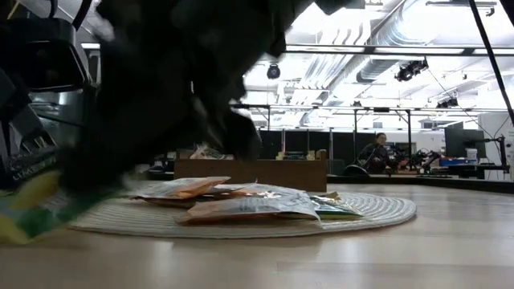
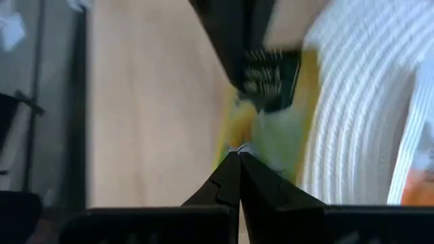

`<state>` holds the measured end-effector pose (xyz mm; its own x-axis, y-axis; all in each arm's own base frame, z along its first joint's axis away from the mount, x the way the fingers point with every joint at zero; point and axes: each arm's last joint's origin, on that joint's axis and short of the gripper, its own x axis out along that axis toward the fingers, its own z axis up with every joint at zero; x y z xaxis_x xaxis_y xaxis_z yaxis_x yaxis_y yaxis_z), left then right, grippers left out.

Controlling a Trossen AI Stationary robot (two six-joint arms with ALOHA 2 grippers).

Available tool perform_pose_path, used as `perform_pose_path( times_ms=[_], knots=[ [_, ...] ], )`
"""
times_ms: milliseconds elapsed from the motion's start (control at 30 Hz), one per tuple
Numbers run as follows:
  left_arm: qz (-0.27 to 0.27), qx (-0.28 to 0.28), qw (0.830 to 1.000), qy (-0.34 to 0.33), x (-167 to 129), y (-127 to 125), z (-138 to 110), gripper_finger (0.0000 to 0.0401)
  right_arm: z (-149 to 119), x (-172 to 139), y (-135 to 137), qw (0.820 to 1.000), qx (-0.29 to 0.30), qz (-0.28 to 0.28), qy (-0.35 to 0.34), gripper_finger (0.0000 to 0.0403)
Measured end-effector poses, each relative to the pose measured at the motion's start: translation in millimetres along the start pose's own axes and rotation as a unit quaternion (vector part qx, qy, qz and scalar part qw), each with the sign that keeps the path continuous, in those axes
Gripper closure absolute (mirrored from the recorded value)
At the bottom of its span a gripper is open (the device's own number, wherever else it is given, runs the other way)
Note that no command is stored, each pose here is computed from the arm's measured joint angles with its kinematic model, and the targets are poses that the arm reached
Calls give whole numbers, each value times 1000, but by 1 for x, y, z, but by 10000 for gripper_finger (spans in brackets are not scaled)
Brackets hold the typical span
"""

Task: Pick & Place Tea
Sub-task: Put the yellow tea bag into the right section of the wooden organizer

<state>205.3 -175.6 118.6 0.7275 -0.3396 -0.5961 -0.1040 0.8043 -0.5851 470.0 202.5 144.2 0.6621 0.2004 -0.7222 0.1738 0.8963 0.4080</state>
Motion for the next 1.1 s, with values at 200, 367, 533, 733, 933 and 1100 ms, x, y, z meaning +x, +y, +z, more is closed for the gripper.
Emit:
perform_pose_path(
  times_ms=[200,367,533,733,933,1100],
  knots=[
    [-17,13,1000,-10,0,-3,2,401,18,-31,14,999,-14,36,-16,397],
    [-27,44,998,-26,-6,-7,8,401,40,-67,22,997,-32,59,-49,377],
    [-20,77,996,-51,-17,-6,27,401,62,-106,23,994,-31,69,-77,339],
    [4,137,988,-66,-42,-2,60,401,83,-155,16,993,-40,63,-96,294],
    [61,252,966,-1,-75,-10,103,401,98,-193,-1,992,-67,36,-101,279],
    [111,340,932,62,-106,-26,146,401,109,-209,-22,994,-64,33,-82,278]
  ],
)
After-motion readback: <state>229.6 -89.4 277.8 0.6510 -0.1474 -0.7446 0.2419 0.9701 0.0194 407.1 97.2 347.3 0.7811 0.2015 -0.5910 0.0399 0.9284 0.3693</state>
